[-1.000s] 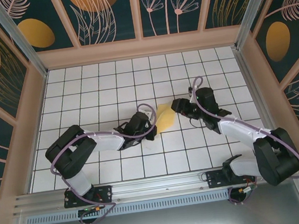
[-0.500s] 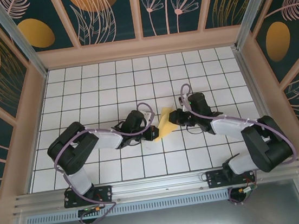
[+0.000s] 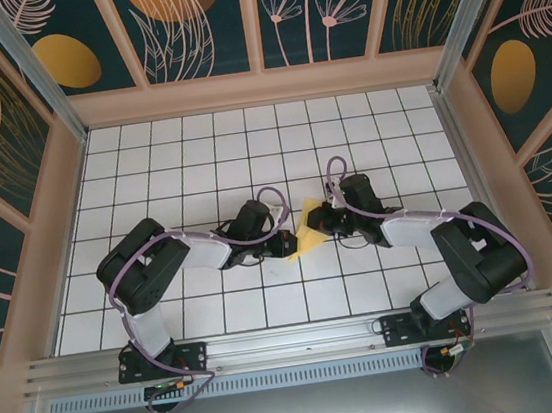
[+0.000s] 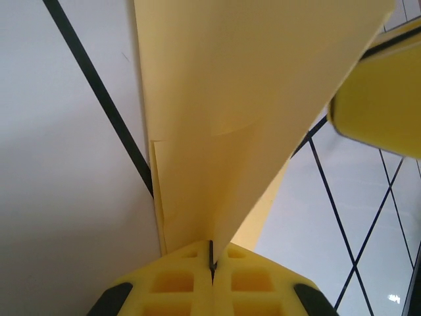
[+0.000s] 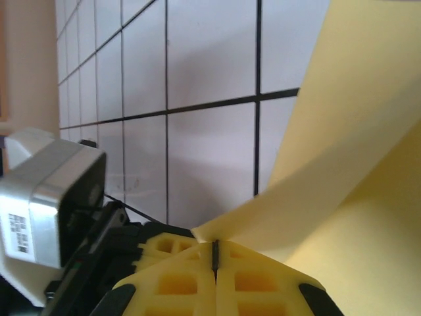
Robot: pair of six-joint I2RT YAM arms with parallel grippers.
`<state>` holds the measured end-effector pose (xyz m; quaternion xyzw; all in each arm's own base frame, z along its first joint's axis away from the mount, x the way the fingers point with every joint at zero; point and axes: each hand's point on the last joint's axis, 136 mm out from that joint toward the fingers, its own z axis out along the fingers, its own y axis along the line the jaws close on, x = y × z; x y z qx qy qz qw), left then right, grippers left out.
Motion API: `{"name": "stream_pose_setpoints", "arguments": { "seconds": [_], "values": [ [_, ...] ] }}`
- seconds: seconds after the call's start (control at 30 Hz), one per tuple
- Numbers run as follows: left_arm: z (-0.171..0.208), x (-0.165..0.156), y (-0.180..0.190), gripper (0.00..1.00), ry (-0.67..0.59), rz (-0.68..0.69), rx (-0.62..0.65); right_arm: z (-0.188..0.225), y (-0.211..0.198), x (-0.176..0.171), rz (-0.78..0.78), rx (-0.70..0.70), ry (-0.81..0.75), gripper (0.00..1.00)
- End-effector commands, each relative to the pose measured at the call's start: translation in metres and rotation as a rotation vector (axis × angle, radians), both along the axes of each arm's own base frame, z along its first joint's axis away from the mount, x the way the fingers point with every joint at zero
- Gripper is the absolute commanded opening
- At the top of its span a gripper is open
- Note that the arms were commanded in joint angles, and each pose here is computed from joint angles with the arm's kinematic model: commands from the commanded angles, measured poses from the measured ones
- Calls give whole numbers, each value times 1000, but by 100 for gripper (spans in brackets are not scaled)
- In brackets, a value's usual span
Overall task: Fold a paper plane with a square sheet of paper (pick it up from the middle)
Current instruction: Fourth fold the wing at the center of the table.
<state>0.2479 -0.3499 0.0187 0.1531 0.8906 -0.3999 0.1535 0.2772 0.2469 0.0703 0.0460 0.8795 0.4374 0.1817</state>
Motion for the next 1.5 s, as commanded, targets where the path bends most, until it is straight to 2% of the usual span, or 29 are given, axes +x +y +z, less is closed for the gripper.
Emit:
{"name": "stream_pose_setpoints", "arguments": {
  "seconds": [0.0,0.27,0.47,0.53,0.67,0.8,1.0,1.2,1.47],
  "values": [
    [-3,-1,-1,3,48,-2,9,9,9,1,2,79,-18,3],
    [-5,-4,-4,5,80,-33,-3,-24,-4,17,-89,15,38,3],
    [-4,-4,-1,15,71,-31,5,-36,-11,19,-121,-21,54,3],
    [-2,-5,-1,14,61,-33,0,-37,-16,18,-135,-35,54,3],
    [1,-2,-3,5,50,-33,-7,-26,-18,16,-131,-27,28,3],
    [6,2,-7,3,37,-35,-18,-20,-33,12,-175,-67,11,5],
    [4,5,-6,2,32,-23,-10,-32,-52,0,-211,-107,75,3],
    [3,5,-6,4,29,-37,6,-49,-44,3,-180,-98,146,0],
    [10,3,-10,6,11,-97,18,-72,-51,-1,-159,-189,183,0]
  ]
}}
